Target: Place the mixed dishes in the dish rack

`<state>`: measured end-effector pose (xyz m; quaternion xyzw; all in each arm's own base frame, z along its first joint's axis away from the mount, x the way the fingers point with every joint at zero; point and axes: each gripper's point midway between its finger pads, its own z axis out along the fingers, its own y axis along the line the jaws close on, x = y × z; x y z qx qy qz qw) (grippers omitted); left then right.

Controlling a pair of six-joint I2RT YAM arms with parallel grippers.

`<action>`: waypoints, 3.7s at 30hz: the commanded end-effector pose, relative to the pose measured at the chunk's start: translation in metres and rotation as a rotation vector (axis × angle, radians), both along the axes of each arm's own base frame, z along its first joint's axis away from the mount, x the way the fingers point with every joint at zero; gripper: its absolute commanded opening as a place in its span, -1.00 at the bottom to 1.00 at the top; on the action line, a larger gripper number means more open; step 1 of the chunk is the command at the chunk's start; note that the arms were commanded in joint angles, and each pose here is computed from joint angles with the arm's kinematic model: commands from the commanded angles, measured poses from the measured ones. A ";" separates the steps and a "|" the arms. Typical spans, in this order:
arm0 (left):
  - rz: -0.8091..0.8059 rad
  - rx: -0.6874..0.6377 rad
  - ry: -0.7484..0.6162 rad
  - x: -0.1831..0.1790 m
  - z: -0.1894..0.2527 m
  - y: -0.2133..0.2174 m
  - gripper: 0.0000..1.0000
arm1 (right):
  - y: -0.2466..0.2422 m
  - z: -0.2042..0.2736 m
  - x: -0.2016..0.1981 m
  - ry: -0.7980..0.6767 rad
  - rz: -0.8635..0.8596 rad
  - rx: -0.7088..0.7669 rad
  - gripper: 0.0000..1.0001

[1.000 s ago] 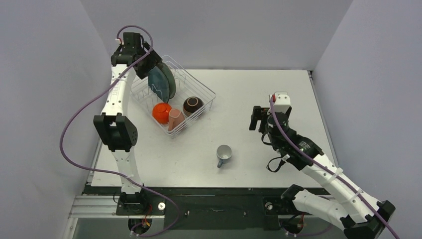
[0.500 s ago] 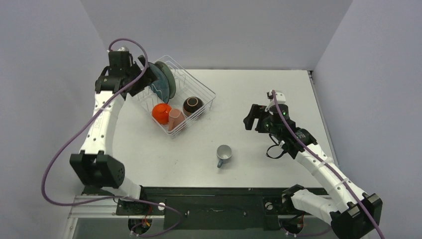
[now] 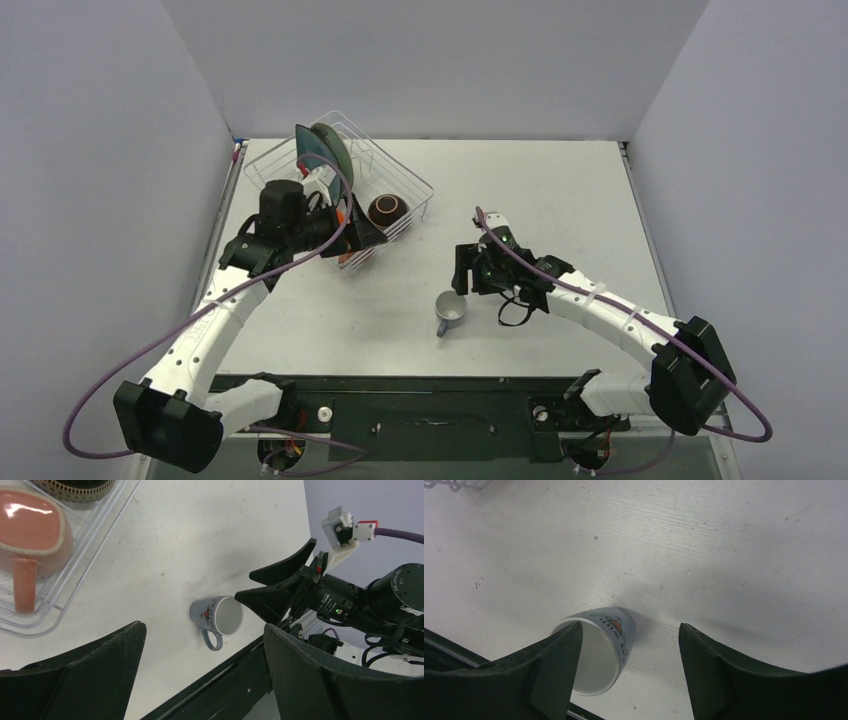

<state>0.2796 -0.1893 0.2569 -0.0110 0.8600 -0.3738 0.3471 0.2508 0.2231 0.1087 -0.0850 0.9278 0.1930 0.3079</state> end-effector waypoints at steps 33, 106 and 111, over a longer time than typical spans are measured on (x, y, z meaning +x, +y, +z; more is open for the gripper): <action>-0.164 -0.197 -0.063 -0.033 0.034 -0.025 0.73 | 0.018 0.062 0.006 -0.369 -0.008 -0.160 -1.00; -0.574 -0.825 0.051 -0.122 0.123 -0.122 0.40 | 0.029 0.255 -0.074 -0.882 0.364 1.107 -1.00; -0.578 -0.827 0.047 -0.123 0.125 -0.122 0.10 | 0.030 0.254 -0.073 -0.880 0.365 1.110 -1.00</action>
